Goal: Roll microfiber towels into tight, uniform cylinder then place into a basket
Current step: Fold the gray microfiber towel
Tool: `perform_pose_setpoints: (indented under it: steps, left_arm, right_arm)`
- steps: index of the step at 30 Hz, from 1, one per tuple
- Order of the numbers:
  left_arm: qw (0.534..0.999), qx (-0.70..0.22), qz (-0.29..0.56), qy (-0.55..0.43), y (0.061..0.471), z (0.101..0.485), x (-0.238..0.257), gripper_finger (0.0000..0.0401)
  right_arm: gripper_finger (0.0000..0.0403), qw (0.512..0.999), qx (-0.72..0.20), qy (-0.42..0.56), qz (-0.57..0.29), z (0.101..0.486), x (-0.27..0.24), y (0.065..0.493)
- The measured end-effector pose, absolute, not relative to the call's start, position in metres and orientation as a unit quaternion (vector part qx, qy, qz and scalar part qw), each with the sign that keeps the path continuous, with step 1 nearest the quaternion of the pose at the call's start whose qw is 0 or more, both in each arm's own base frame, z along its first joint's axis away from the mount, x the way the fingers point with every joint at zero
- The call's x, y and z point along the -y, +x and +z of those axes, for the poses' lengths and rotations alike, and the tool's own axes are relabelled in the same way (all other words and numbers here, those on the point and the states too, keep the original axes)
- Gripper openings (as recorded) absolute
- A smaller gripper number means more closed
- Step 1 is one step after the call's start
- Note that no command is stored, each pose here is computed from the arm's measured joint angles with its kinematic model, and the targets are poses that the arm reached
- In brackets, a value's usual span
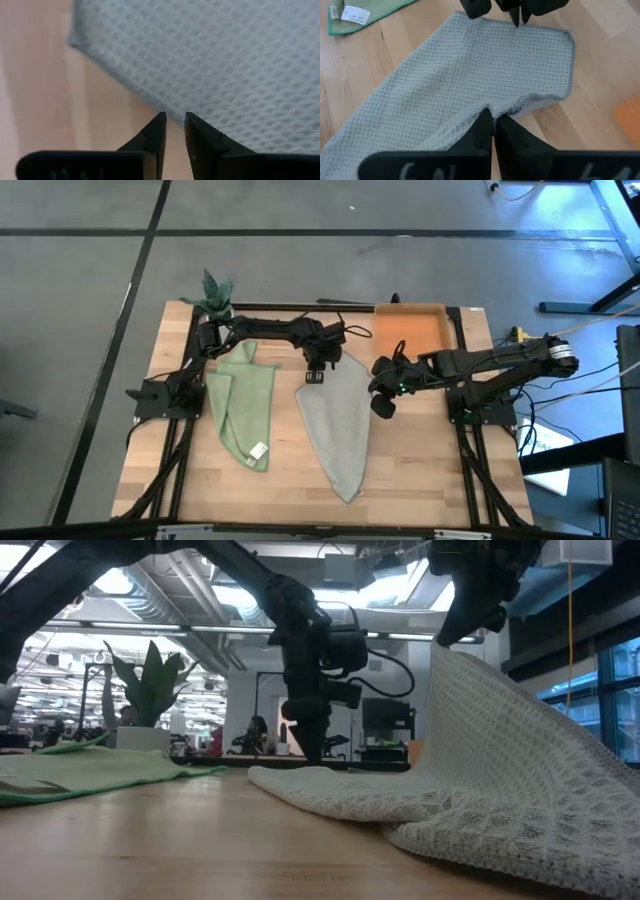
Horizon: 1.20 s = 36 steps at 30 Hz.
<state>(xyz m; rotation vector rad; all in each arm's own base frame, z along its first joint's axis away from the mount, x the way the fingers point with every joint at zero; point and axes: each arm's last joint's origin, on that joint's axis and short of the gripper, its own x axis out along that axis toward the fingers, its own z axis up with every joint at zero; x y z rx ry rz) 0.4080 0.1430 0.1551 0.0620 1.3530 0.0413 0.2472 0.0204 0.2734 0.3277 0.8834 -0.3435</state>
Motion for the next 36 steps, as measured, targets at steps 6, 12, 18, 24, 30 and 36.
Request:
perform_pose_setpoints:
  steps: [6,12,18,24,30,36]
  left_arm:
    - [0.788,-0.616,0.015,0.0,0.406,0.155,-0.15,0.006]
    - [0.791,-0.611,0.014,-0.024,0.411,0.145,-0.15,0.006]
    - [0.788,-0.615,0.022,0.003,0.414,0.144,-0.145,0.006]
    - [0.783,-0.621,0.031,0.016,0.413,0.143,-0.145,0.0018]
    - [0.782,-0.622,0.045,-0.001,0.411,0.144,-0.15,0.0001]
    - [0.782,-0.62,0.064,-0.018,0.404,0.16,-0.151,0.0]
  right_arm:
    - [0.001,0.877,-0.423,0.157,-0.165,0.273,-0.02,0.247]
    - [0.001,0.877,-0.424,0.157,-0.165,0.273,-0.02,0.247]
    - [0.001,0.876,-0.424,0.157,-0.165,0.273,-0.02,0.247]
    - [0.001,0.876,-0.425,0.157,-0.164,0.273,-0.02,0.247]
    - [0.001,0.876,-0.425,0.155,-0.164,0.273,-0.02,0.247]
    - [0.001,0.876,-0.425,0.145,-0.176,0.282,-0.02,0.246]
